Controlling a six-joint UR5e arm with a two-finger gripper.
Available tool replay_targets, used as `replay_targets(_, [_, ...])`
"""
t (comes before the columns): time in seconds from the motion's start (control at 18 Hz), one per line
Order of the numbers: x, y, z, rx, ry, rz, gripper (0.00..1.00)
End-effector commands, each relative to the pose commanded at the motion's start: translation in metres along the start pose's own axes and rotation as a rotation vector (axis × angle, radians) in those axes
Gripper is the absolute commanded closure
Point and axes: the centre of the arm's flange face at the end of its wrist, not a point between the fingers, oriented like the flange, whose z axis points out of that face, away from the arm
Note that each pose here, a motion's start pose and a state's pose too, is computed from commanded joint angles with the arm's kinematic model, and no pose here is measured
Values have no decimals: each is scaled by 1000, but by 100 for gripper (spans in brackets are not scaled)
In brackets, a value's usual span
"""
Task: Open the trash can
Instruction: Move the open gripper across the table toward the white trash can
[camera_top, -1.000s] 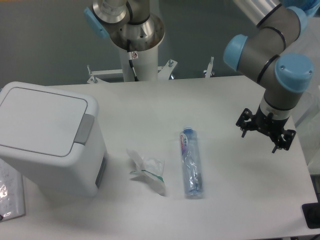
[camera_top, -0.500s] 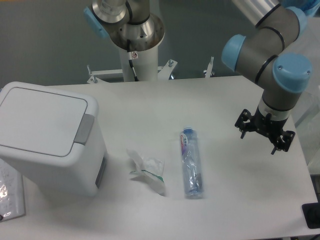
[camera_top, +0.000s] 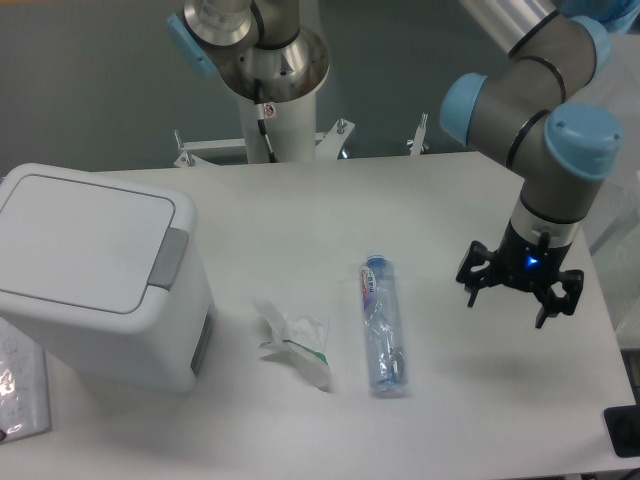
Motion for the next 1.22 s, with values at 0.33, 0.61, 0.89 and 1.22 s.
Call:
replay_targets(0.33, [69, -45, -10, 30, 21, -69, 0])
replay_targets(0.61, [117, -77, -25, 81, 61, -112, 0])
replay_targets(0.89, [171, -107, -45, 132, 111, -151, 0])
replay_targets(1.22, [227, -147, -96, 275, 182, -47, 0])
